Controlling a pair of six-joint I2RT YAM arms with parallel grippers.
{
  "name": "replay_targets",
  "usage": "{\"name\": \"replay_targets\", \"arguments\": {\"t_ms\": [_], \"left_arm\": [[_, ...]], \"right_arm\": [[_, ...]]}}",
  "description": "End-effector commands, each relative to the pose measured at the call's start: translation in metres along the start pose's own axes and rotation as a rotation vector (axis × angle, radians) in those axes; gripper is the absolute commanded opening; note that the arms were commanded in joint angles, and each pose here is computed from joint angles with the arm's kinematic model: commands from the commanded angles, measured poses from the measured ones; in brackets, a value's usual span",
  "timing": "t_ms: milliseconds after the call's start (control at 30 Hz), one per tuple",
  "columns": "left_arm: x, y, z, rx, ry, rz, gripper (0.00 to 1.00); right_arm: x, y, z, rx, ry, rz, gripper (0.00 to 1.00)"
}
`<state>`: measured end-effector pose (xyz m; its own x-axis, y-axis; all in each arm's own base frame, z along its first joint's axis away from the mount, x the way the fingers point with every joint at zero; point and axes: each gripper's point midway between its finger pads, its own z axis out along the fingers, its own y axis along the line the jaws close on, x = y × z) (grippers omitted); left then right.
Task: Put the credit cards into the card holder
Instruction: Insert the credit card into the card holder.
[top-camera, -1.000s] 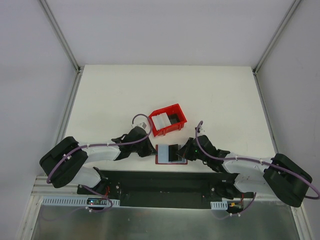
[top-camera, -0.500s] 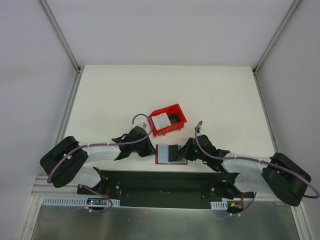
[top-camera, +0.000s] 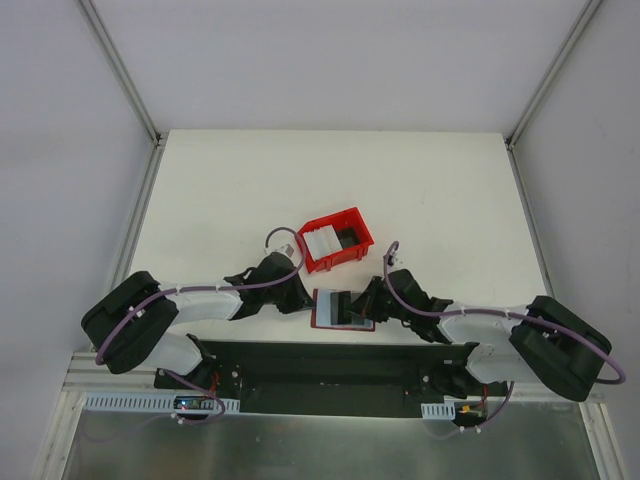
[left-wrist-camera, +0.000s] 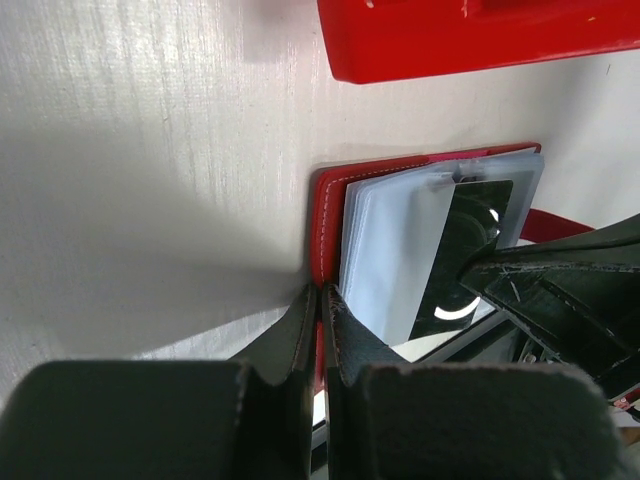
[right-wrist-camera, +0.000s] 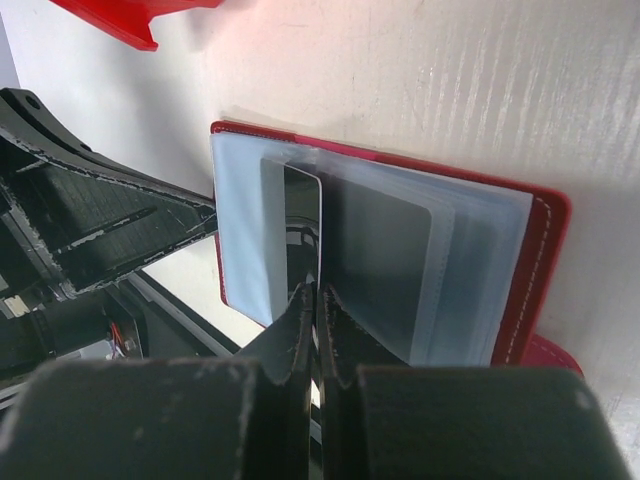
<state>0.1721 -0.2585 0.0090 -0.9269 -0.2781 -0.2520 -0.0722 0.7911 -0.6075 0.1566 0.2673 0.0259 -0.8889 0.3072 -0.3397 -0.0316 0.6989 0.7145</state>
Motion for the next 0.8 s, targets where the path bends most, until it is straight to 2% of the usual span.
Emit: {"name": "replay_targets", "arguments": {"t_ms": [0, 400, 533, 633, 767], "left_arm": [[0.022, 0.051, 0.002, -0.182, 0.076, 0.0, 0.0], [0.022, 0.052, -0.001, -0.179, 0.063, -0.008, 0.0], [0.022, 0.053, -0.002, -0.182, 0.06, -0.012, 0.0], [0.021, 0.054, -0.002, -0.182, 0.057, -0.012, 0.0], [0.021, 0.053, -0.002, -0.18, 0.057, -0.012, 0.0]], "right_arm": [[0.014, 0.003, 0.002, -0.002, 0.075, -0.015, 0.0], [0.016, 0.023, 0.015, 0.002, 0.095, -0.04, 0.03], [0.014, 0.016, 0.011, 0.054, 0.086, -0.06, 0.22], [0.001, 0.011, 0.002, 0.106, 0.029, -0.095, 0.37], [-0.005, 0.008, -0.007, 0.134, 0.008, -0.131, 0.44]]}}
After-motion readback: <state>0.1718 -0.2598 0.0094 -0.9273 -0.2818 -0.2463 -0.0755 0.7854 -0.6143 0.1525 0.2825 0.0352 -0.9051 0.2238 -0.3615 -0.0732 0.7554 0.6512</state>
